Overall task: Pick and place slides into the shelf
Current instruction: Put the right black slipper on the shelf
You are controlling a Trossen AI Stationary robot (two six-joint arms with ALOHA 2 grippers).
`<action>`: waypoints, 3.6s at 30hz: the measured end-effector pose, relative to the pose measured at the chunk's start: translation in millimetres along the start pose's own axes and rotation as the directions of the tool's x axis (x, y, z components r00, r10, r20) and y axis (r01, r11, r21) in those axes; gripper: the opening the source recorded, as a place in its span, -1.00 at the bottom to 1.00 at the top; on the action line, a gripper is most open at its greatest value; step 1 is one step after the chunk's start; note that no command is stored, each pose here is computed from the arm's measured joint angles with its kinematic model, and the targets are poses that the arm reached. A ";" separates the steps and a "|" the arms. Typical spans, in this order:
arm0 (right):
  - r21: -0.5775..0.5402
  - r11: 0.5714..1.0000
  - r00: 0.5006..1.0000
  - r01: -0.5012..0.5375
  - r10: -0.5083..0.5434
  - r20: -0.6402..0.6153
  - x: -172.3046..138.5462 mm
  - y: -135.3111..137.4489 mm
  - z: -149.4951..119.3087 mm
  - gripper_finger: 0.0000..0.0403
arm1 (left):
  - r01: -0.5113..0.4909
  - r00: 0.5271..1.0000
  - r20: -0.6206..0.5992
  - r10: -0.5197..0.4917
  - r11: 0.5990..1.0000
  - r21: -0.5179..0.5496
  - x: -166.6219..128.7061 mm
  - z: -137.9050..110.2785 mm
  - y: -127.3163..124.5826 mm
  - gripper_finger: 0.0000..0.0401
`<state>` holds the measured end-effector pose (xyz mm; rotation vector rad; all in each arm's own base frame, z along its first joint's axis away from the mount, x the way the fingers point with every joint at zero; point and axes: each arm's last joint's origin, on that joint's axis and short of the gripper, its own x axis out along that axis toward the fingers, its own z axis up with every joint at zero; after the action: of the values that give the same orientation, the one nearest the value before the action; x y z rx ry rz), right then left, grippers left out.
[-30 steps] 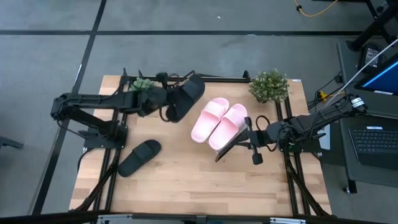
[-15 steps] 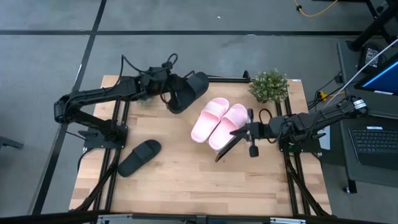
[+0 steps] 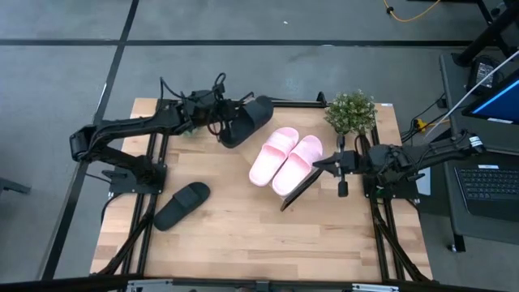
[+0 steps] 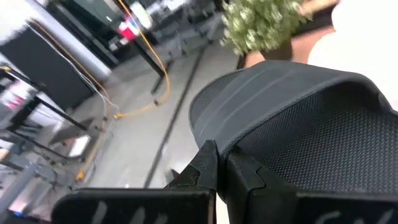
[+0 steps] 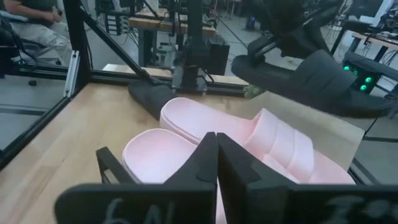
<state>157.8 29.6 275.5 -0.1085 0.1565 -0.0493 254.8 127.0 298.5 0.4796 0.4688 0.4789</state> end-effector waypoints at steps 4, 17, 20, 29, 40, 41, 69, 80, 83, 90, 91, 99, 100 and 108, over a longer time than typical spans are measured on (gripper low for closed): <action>0.010 1.000 1.000 0.000 0.000 -0.002 -1.1 -0.1 -3.0 -0.98 | -0.007 1.000 -0.006 0.007 1.000 0.008 2.8 -12.4 -4.4 -1.00; 0.013 1.000 1.000 0.003 -0.003 0.015 -0.9 -0.2 -1.6 -0.97 | -0.014 0.999 0.038 0.013 1.000 0.006 23.5 -22.2 -17.4 -1.00; 0.013 1.000 1.000 0.003 -0.003 0.018 -0.9 -0.2 -1.3 -0.97 | -0.001 1.000 0.028 0.000 0.999 0.032 34.4 -27.4 -22.3 -1.00; -0.011 1.000 1.000 0.004 -0.003 0.017 -0.9 -0.2 -1.4 -0.97 | 0.022 0.999 0.028 -0.023 0.999 0.033 41.1 -29.2 -30.2 -1.00; -0.015 1.000 1.000 0.004 -0.003 0.015 -0.9 -0.2 -1.6 -0.97 | 0.098 0.989 0.102 -0.103 0.993 0.060 39.5 -21.6 -38.5 -1.00; -0.014 1.000 1.000 0.004 -0.003 0.015 -0.9 -0.2 -1.6 -0.97 | 0.098 0.989 0.106 -0.104 0.993 0.059 39.5 -21.4 -38.4 -1.00; -0.016 1.000 1.000 0.003 -0.003 0.014 -0.8 -0.2 -1.7 -0.97 | 0.077 0.988 0.131 -0.078 0.997 0.012 39.4 -19.0 -35.8 -0.99; -0.020 1.000 1.000 0.003 -0.003 0.015 -0.8 -0.2 -1.7 -0.97 | 0.035 0.995 0.094 -0.029 0.997 -0.064 38.9 -18.5 -37.8 -0.99; -0.020 1.000 1.000 0.003 -0.003 0.014 -0.8 -0.2 -1.7 -0.97 | 0.023 0.996 0.087 -0.017 0.997 -0.068 37.9 -16.2 -41.7 -0.99; -0.020 1.000 1.000 0.003 -0.003 0.014 -0.8 -0.1 -1.7 -0.97 | -0.005 0.998 0.067 0.011 0.996 -0.094 34.7 -10.1 -53.4 -1.00; -0.020 1.000 1.000 0.003 -0.003 0.014 -0.8 -0.2 -1.7 -0.97 | -0.001 0.998 0.070 0.008 0.995 -0.099 34.3 -9.3 -54.7 -1.00; -0.020 1.000 1.000 0.002 -0.002 0.015 -0.8 -0.1 -1.7 -0.97 | -0.006 0.999 0.047 0.011 0.993 -0.118 33.3 -9.1 -59.0 -1.00; -0.020 1.000 1.000 0.002 -0.002 0.014 -0.8 0.0 -1.7 -0.97 | -0.005 0.999 0.046 0.011 0.993 -0.121 33.3 -9.1 -59.1 -1.00; -0.021 1.000 1.000 0.002 -0.002 0.012 -0.8 0.0 -1.9 -0.97 | 0.017 0.999 0.042 -0.012 0.993 -0.120 39.3 -12.2 -63.1 -0.96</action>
<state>156.7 29.4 273.7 -0.1300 0.1452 -0.0487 299.6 102.5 243.1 0.3690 0.4008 0.4797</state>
